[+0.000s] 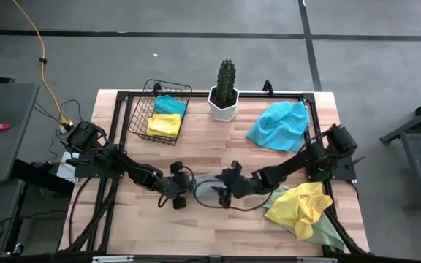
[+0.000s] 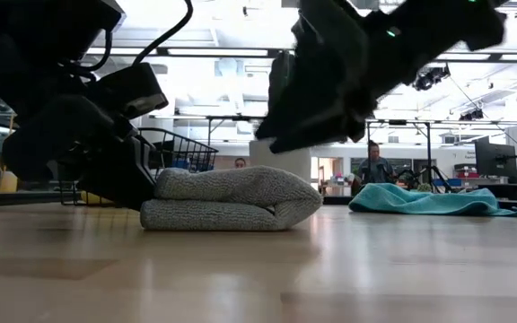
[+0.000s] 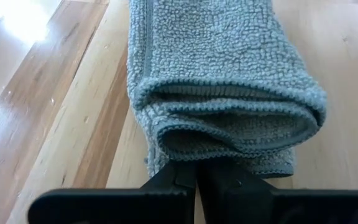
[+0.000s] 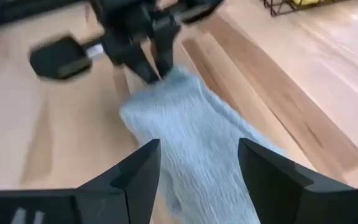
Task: Fold microfiber towels
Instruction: Fold the gray microfiber towel on the table
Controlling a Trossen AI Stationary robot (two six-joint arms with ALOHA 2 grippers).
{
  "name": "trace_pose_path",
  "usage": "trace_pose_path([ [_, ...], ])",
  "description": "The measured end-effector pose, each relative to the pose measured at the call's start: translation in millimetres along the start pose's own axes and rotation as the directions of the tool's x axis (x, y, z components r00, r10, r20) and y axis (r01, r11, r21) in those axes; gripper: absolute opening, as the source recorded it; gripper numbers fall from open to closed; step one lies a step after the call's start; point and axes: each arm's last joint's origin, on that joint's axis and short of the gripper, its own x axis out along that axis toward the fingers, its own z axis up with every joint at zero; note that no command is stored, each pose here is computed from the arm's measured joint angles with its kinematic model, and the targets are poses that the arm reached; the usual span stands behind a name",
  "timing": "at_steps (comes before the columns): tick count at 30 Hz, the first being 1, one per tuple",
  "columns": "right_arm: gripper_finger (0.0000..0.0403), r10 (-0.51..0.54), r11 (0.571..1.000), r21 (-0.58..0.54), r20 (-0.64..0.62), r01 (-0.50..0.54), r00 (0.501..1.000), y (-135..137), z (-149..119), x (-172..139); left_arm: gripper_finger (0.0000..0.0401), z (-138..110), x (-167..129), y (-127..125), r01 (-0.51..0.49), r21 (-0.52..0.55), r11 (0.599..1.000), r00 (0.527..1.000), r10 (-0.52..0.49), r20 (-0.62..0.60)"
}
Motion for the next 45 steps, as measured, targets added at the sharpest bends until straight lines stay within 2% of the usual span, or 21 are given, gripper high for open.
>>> trace_pose_path([
  [5,0.0208,-0.076,0.996,-0.041,0.013,0.076,0.997,-2,-21,-5,0.0000,1,0,0,0.002,-0.005,1.000,1.000,-0.002,0.007],
  [8,0.0208,-0.103,0.994,-0.028,0.012,0.103,0.995,-9,-32,-4,0.0000,2,0,-1,0.003,-0.009,1.000,1.000,-0.003,0.014],
  [12,0.0208,-0.090,0.996,0.003,0.028,0.090,0.996,-17,-41,-3,0.0000,3,-1,-1,0.005,-0.013,1.000,1.000,-0.005,0.022],
  [20,0.0208,-0.080,0.996,-0.040,-0.048,0.078,0.996,-27,-57,-5,0.0000,3,-1,-1,0.004,-0.014,1.000,1.000,-0.004,0.026],
  [25,0.0208,-0.077,0.991,-0.112,-0.052,0.071,0.996,-25,-56,-5,0.0000,4,-1,-1,0.003,0.003,1.000,1.000,-0.003,0.028],
  [33,0.0208,-0.042,0.986,-0.160,0.001,0.042,0.999,-16,-37,-9,0.0000,8,-6,-1,0.009,0.009,1.000,0.999,-0.009,0.045],
  [40,0.0208,-0.038,0.981,-0.188,0.008,0.039,0.999,-13,-34,-9,0.0000,23,-27,3,0.017,0.008,1.000,0.997,-0.017,0.074],
  [45,0.0208,-0.064,0.974,-0.221,-0.035,0.054,0.997,-15,-39,-10,0.0000,29,-45,8,-0.035,-0.004,0.999,0.995,0.035,0.092],
])
